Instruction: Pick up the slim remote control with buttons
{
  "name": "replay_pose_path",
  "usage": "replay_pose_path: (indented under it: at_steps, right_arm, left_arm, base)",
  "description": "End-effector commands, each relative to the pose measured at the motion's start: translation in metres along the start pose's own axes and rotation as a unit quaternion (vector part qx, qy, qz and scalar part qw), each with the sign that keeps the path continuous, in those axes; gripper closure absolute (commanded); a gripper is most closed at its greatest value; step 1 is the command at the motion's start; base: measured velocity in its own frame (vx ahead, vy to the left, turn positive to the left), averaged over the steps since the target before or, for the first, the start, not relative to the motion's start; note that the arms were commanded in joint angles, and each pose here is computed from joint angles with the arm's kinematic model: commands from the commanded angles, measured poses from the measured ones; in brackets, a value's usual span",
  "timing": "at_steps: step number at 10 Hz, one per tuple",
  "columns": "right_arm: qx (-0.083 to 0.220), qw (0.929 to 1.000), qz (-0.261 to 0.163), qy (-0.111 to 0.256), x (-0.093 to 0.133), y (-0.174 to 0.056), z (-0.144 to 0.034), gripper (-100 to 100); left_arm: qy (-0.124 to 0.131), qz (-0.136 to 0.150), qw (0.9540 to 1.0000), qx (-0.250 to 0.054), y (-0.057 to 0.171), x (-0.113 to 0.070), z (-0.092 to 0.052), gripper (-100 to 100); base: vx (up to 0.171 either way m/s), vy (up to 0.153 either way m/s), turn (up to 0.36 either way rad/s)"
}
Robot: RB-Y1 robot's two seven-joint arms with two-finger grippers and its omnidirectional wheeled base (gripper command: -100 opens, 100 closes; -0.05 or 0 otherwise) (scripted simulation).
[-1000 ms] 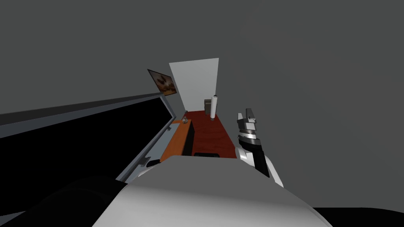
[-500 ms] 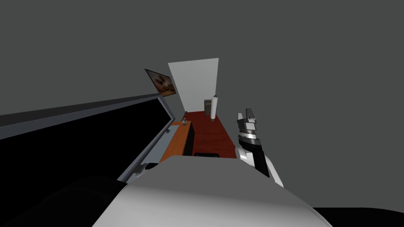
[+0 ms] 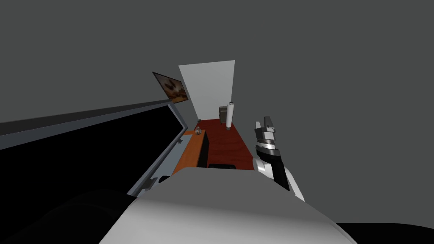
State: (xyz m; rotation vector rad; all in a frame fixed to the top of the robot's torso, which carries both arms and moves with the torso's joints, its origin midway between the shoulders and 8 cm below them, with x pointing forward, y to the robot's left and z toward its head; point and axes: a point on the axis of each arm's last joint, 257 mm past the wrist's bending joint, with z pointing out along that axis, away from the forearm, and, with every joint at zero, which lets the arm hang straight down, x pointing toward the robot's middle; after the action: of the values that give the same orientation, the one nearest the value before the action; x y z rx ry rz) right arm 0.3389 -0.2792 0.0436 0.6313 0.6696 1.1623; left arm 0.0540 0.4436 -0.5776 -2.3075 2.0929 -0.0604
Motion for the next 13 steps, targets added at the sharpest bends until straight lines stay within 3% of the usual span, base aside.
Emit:
replay_pose_path:
  at_steps: [1, 2, 3, 7, 8, 9, 11, 12, 13]
  right_arm:
    - [0.000, 1.0000, 0.000, 0.000, 0.000, 0.000, 0.000, 0]
    - [0.000, 1.0000, 0.000, 0.000, 0.000, 0.000, 0.000, 0]
    - [0.000, 1.0000, 0.000, 0.000, 0.000, 0.000, 0.000, 0]
    - [0.000, 1.0000, 0.000, 0.000, 0.000, 0.000, 0.000, 0]
    - [0.000, 1.0000, 0.000, 0.000, 0.000, 0.000, 0.000, 0]
    - [0.000, 1.0000, 0.000, 0.000, 0.000, 0.000, 0.000, 0]
    - [0.000, 1.0000, 0.000, 0.000, 0.000, 0.000, 0.000, 0]
    - [0.000, 1.0000, 0.000, 0.000, 0.000, 0.000, 0.000, 0]
    - [0.000, 1.0000, 0.000, 0.000, 0.000, 0.000, 0.000, 0]
  left_arm:
    - [0.000, -0.002, 1.0000, 0.001, 0.001, 0.006, 0.009, -100]
    - [0.000, -0.001, 1.0000, 0.001, 0.001, 0.005, 0.004, -100]
    - [0.000, -0.001, 1.0000, 0.001, 0.000, 0.005, 0.005, 100]
    - [0.000, -0.001, 1.0000, 0.000, 0.001, 0.005, 0.005, 100]
    - [0.000, -0.001, 1.0000, 0.000, 0.001, 0.005, 0.005, 0]
    - [0.000, 0.002, 1.0000, 0.000, -0.001, -0.005, -0.006, 100]
    - [0.000, 0.005, 1.0000, -0.001, -0.003, -0.011, -0.016, 100]
    - [0.000, 0.004, 1.0000, 0.000, -0.001, -0.010, -0.012, 100]
    - [0.000, 0.004, 1.0000, 0.000, -0.001, -0.010, -0.013, 0]
  base:
    - [-0.017, 0.044, -0.027]
    - [0.000, 0.000, 0.000]
    - [0.000, 0.000, 0.000]
    - [0.000, 0.000, 0.000]
    - [0.000, 0.000, 0.000]
    - [0.008, -0.032, 0.041]
    - [0.017, -0.054, 0.047]
    - [0.005, -0.021, 0.008]
    - [0.000, 0.000, 0.000]
